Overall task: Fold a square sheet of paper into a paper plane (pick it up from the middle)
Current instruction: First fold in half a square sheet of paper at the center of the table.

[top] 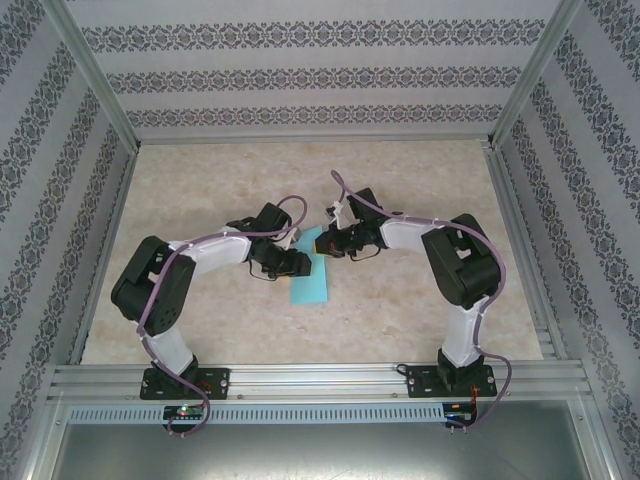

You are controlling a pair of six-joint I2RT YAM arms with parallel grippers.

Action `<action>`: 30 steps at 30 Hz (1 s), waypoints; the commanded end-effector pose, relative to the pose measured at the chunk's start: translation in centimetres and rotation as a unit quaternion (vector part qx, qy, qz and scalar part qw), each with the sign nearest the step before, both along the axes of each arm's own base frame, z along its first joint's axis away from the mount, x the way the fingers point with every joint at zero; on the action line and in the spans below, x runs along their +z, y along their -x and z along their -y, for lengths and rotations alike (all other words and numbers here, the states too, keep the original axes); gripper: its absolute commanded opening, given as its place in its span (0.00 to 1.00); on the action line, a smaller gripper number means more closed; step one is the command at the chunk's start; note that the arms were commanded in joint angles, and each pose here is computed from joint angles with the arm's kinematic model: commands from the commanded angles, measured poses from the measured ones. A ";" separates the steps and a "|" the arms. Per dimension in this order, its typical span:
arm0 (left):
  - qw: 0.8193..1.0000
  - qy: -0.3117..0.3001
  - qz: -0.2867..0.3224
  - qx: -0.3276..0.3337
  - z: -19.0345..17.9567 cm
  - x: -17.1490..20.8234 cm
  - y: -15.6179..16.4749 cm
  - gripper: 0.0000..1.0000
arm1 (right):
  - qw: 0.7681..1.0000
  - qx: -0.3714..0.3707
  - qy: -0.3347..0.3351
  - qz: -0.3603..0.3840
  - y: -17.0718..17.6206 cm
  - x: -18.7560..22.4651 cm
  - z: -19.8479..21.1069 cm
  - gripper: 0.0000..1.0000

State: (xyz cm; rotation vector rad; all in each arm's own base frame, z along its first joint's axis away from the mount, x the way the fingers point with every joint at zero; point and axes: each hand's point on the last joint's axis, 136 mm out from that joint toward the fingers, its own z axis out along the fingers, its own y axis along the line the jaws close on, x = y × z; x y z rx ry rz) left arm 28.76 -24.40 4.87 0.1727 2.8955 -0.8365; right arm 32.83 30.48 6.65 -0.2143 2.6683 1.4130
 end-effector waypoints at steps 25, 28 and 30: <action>0.975 0.186 0.096 0.076 -0.9 13.4 -1.1 0.70 | 0.978 -0.100 -0.172 0.059 -3.2 16.1 2.4 0.02; 0.972 0.203 0.094 0.077 -0.7 13.9 -1.0 0.62 | 0.978 -0.102 -0.172 0.059 -3.2 16.0 2.4 0.02; 0.970 0.209 0.095 0.076 -0.6 14.2 -0.9 0.55 | 0.978 -0.102 -0.171 0.057 -3.2 15.9 2.4 0.02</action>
